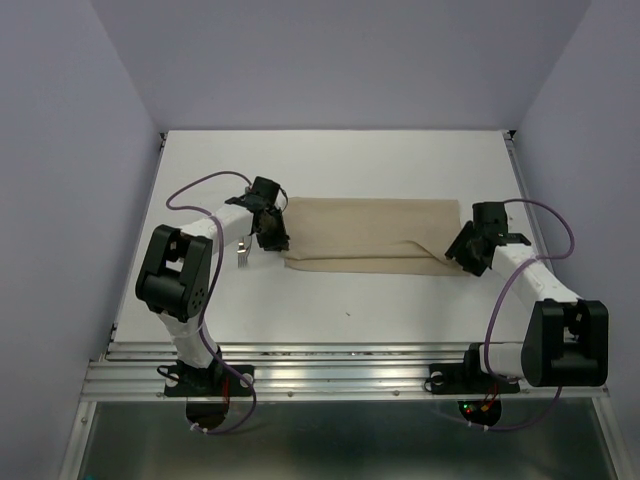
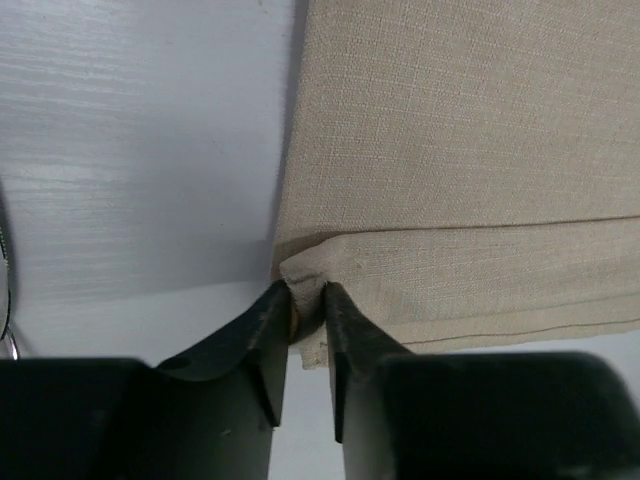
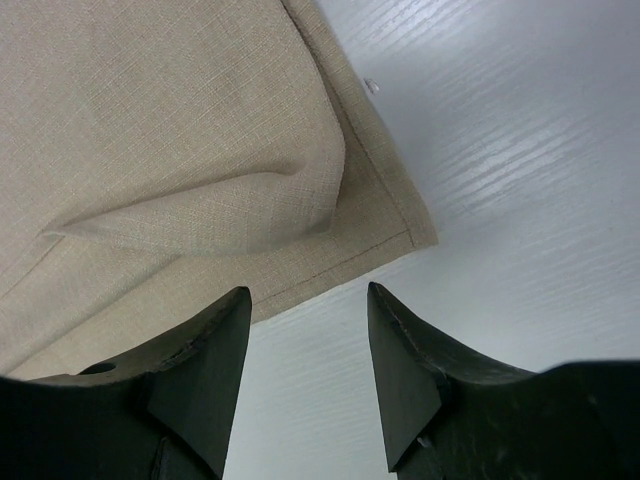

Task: Fold the napkin into a case and place the utensils inside
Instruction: Pick up the rectangle-folded napkin from the center of the board.

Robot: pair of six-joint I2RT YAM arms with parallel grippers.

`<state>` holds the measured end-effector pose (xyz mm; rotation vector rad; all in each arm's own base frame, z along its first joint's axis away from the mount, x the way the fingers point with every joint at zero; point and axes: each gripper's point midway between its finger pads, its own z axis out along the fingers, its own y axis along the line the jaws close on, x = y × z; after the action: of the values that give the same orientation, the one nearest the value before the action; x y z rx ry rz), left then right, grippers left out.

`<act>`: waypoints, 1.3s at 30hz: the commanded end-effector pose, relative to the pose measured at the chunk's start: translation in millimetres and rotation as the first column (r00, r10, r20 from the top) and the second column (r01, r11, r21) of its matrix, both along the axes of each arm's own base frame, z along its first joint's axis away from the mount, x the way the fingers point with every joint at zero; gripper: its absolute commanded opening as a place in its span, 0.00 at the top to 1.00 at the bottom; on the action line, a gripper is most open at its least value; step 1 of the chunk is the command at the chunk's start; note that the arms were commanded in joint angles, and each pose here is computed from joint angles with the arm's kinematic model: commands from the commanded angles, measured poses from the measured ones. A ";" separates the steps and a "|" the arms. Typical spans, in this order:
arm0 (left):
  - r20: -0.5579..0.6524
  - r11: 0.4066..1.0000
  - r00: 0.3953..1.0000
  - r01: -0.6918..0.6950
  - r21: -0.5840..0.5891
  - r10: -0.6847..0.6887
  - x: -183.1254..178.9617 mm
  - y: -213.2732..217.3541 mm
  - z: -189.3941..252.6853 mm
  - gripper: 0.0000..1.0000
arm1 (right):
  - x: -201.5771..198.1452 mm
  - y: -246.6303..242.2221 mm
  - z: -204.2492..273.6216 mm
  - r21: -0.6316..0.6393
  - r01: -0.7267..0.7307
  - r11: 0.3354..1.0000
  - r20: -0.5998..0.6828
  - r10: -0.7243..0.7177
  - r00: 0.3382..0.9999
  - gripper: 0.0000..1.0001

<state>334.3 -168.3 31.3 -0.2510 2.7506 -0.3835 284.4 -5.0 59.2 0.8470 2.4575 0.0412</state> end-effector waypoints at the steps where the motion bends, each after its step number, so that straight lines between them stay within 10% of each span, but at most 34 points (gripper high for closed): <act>1: 0.078 1.000 0.997 0.010 -0.011 -0.009 18.3 -4.5 20.1 0.80 | -10.5 -4.7 -1.6 0.001 0.023 1.000 -0.011 -0.023 1.000 0.44; 7: 0.102 0.999 0.995 0.017 -0.029 -0.014 19.4 -6.9 27.8 1.00 | -13.3 -1.1 -4.6 0.023 0.028 0.999 -0.016 -0.028 0.999 0.44; 39: 0.104 0.998 0.994 0.043 -0.050 -0.038 18.7 -11.5 25.1 1.00 | 33.9 2.2 -22.0 0.038 -0.040 0.998 0.061 0.037 0.997 0.63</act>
<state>342.0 -174.6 36.1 -0.2164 2.7180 -0.4266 301.0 -2.8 27.6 0.8335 2.4786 0.0889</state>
